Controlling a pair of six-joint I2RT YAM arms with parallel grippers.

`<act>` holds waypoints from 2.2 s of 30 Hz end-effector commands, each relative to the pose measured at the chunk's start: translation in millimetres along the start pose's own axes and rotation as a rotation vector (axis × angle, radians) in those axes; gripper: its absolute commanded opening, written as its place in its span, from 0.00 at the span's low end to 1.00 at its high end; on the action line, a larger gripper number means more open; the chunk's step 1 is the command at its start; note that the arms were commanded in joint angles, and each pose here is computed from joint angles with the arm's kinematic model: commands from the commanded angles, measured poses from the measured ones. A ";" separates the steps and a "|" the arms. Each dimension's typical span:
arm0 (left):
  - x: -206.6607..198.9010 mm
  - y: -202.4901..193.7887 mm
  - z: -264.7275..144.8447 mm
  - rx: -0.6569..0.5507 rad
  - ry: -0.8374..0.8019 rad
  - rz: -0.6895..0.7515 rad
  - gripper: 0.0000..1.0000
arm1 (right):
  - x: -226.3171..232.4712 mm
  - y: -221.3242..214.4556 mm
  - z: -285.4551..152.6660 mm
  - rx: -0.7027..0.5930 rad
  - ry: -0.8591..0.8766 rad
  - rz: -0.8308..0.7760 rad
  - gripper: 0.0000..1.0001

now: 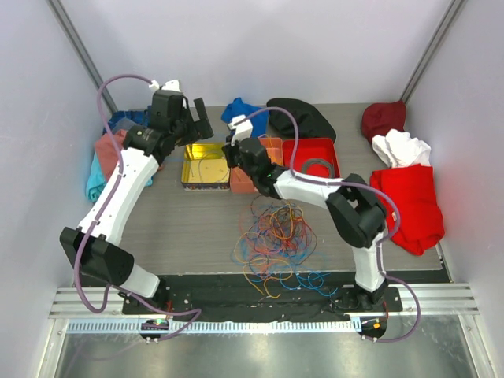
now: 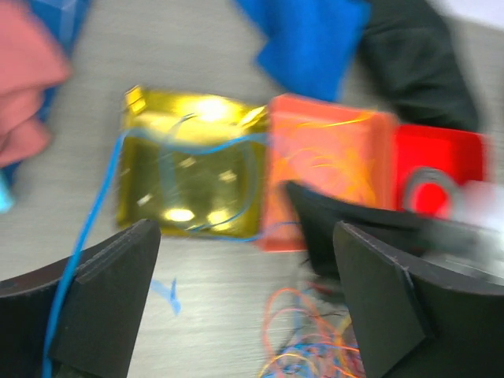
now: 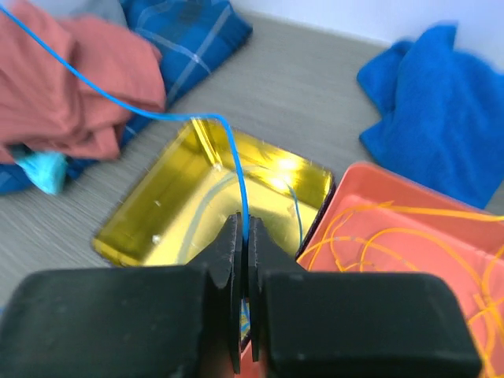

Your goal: Untangle the cables

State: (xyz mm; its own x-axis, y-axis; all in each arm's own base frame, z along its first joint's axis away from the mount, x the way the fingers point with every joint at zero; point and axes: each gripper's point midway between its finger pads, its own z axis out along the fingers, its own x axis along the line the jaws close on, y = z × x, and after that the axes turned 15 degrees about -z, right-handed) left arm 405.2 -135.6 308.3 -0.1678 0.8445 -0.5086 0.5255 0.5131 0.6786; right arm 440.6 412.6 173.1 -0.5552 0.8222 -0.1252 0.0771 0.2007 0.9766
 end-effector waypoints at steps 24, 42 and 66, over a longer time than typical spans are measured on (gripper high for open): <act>173.4 -70.4 11.5 0.046 0.522 -0.176 1.00 | -76.8 292.9 -71.3 -0.343 -0.118 0.023 0.01; 195.8 -73.3 -12.2 -0.055 0.519 -0.317 1.00 | -78.1 315.1 -78.1 -0.387 -0.095 0.048 0.01; 248.7 -168.5 13.4 0.221 0.622 -0.499 1.00 | -115.7 367.3 -109.5 -0.519 -0.144 0.084 0.01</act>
State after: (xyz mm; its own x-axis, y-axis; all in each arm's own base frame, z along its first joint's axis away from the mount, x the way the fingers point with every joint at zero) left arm 272.0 -12.5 46.2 -0.8273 0.5169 -0.2197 0.4510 0.8445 0.2888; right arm 466.6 345.5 519.0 -0.4214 0.9045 -0.0658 -0.2450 -0.0437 0.9685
